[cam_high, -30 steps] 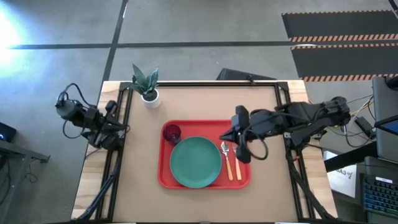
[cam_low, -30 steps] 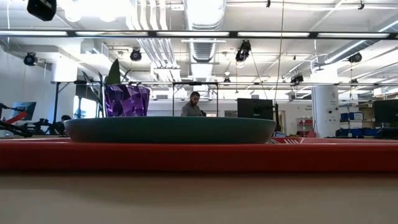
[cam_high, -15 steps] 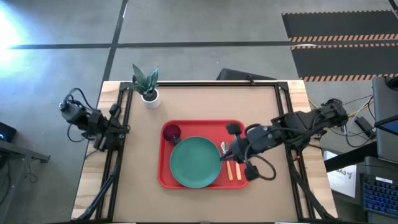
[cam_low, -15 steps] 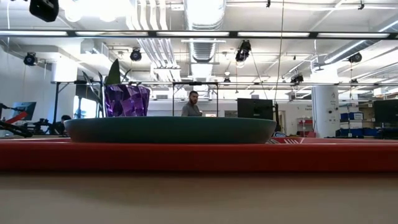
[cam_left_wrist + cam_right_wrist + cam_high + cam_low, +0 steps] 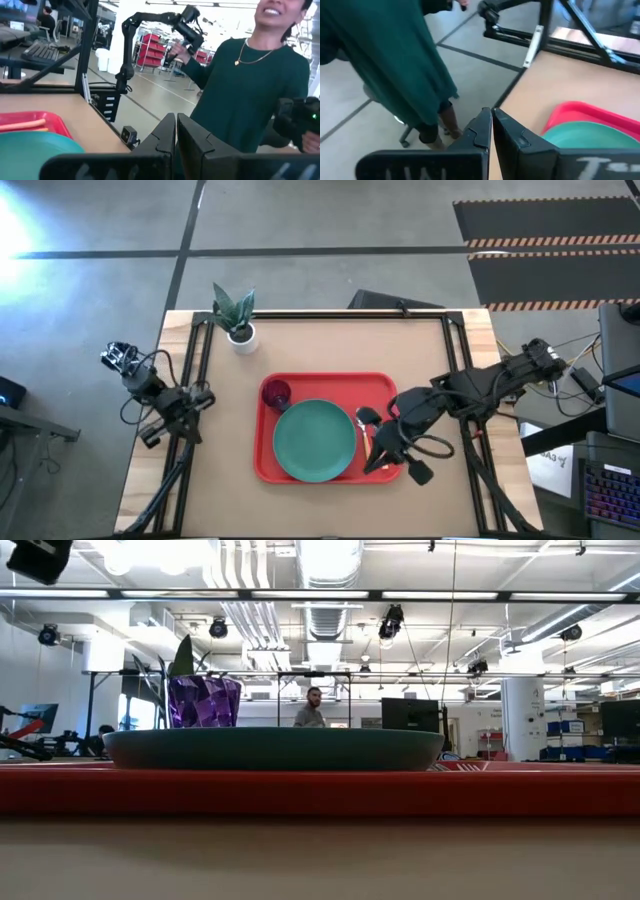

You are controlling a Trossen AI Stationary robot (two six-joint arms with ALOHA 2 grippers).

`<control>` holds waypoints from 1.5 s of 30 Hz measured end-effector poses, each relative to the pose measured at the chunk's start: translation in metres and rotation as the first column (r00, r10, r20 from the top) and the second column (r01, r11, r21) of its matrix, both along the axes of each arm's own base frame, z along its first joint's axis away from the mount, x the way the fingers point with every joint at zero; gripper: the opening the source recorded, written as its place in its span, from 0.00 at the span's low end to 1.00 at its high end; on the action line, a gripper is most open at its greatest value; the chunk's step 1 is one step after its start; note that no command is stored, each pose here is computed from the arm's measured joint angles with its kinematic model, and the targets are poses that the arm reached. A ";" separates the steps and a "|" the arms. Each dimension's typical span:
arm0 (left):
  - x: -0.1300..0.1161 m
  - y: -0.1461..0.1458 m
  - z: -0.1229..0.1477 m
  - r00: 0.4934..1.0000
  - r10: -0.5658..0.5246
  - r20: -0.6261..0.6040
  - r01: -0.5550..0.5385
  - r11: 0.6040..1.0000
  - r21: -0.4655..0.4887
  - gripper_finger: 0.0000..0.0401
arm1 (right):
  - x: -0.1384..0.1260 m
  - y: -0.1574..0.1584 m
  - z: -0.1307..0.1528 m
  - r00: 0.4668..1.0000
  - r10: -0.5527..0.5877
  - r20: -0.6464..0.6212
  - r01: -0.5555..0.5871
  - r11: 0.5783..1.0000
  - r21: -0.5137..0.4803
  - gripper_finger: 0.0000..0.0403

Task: Pick and place plate/cup/fork/spoon on tray
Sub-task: Return to Home Position

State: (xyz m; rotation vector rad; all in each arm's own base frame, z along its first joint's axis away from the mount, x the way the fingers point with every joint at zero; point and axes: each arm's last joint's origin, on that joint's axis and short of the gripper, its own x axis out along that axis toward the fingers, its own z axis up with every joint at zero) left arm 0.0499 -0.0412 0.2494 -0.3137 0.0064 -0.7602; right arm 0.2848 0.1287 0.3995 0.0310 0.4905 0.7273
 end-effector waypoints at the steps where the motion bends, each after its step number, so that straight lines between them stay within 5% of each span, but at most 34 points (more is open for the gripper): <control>1: 0.001 0.000 -0.001 1.000 0.000 -0.004 0.000 1.000 -0.007 0.00 | -0.001 0.000 -0.007 1.000 0.014 0.015 -0.014 1.000 0.013 0.02; 8: 0.003 -0.002 -0.004 1.000 0.009 0.008 -0.009 1.000 -0.010 0.00 | -0.044 -0.010 -0.048 0.992 0.016 0.127 -0.037 0.986 0.165 0.02; 16: 0.004 -0.003 -0.008 0.998 0.018 0.052 -0.021 0.999 0.049 0.00 | -0.126 -0.040 -0.080 0.965 0.025 0.263 -0.088 0.969 0.233 0.02; 26: 0.010 -0.004 -0.019 0.993 0.100 0.057 -0.104 0.992 0.071 0.00 | -0.189 -0.072 -0.132 0.918 -0.078 0.388 -0.088 0.916 0.390 0.02; 35: 0.021 -0.012 -0.044 0.988 0.119 0.096 -0.122 0.992 0.023 0.00 | -0.201 -0.078 -0.196 0.836 -0.128 0.533 -0.168 0.867 0.470 0.02; 39: 0.026 -0.016 -0.064 0.992 0.111 0.066 -0.106 0.992 -0.071 0.00 | -0.201 -0.078 -0.197 0.855 -0.124 0.504 -0.156 0.865 0.478 0.02; 45: 0.028 -0.014 -0.065 0.977 0.188 0.097 -0.187 0.982 -0.019 0.00 | -0.201 -0.077 -0.200 0.865 -0.084 0.494 -0.176 0.872 0.456 0.02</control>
